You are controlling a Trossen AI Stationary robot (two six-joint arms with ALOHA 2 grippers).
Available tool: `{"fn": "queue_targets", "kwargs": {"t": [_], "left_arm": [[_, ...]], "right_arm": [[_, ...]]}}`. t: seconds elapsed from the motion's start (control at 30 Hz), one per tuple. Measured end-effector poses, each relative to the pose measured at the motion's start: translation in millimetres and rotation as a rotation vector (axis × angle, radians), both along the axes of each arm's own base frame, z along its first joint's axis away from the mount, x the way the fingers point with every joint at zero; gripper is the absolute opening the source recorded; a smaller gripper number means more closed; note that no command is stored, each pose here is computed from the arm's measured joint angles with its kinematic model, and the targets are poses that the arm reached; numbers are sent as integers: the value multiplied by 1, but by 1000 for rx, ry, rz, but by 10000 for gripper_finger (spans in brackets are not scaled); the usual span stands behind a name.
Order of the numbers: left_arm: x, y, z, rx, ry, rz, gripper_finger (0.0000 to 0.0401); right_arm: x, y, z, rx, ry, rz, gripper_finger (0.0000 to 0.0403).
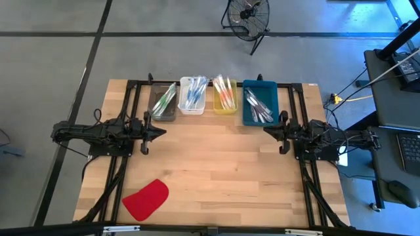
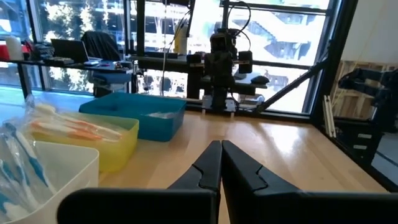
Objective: Pick & Place Toothbrushes
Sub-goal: Return to Home Position
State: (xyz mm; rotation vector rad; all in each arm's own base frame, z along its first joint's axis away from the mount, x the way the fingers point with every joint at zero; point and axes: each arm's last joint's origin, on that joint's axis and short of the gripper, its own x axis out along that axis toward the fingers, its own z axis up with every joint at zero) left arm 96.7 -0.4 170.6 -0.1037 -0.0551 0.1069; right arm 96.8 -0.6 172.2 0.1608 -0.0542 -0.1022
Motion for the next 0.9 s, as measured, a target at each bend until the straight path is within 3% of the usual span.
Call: {"fn": "queue_targets", "kwargs": {"t": [0.9], "left_arm": [[0, 0, -1, 16, 10, 1, 7]], "right_arm": [[0, 0, 0, 40, -2, 2, 77]]}}
